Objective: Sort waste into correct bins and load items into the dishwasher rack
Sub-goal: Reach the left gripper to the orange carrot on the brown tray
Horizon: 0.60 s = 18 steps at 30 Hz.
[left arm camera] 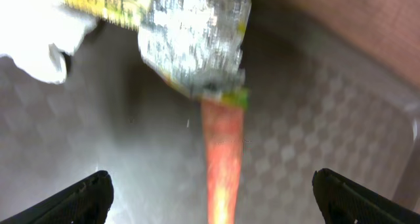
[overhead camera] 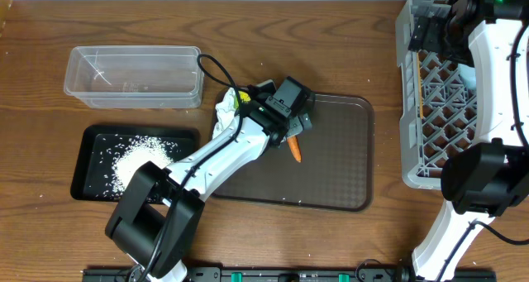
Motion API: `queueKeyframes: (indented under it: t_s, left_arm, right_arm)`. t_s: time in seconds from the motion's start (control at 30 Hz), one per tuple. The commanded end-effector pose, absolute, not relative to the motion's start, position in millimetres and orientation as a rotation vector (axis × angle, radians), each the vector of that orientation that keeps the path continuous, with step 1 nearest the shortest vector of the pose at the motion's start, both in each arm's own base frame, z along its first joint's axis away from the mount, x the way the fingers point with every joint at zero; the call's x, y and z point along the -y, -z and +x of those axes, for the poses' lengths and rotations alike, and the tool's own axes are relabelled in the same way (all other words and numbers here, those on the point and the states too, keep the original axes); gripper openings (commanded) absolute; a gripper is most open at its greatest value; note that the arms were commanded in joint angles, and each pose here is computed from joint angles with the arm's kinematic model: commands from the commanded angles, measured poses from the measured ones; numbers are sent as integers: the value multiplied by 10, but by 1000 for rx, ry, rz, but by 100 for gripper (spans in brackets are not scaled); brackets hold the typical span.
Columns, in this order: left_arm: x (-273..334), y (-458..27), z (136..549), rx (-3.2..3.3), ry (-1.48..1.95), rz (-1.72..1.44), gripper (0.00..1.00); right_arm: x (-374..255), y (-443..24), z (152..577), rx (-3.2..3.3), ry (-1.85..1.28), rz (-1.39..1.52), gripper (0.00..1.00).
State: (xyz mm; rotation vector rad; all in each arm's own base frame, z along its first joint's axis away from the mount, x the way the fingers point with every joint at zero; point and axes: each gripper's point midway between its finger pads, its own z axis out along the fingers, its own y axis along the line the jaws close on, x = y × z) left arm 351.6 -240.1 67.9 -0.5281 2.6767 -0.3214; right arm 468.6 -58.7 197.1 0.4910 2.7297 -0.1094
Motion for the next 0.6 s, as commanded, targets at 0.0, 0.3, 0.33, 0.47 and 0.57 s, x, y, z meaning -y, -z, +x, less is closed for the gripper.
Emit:
queueKeyframes:
  t_s: [0.0, 0.3, 0.33, 0.47, 0.57]
  left_arm:
    - [2353, -766, 3663, -2593, 275, -559, 100]
    - [2389, -542, 3710, -2569, 183, -534, 99]
    - [2370, -520, 3717, -2565, 166, -535, 100]
    - [2374, -455, 3740, -2559, 151, -534, 100]
    - [2418, -391, 3748, -2560, 151, -524, 100]
  right_arm:
    - [645, -1988, 4678, -2726, 134, 486, 99]
    - [645, -1988, 4678, -2726, 134, 486, 99]
    - [645, -1988, 4678, -2726, 134, 486, 99]
    - [645, -1988, 4678, -2726, 134, 486, 99]
    - [645, -1988, 4678, -2726, 134, 486, 99]
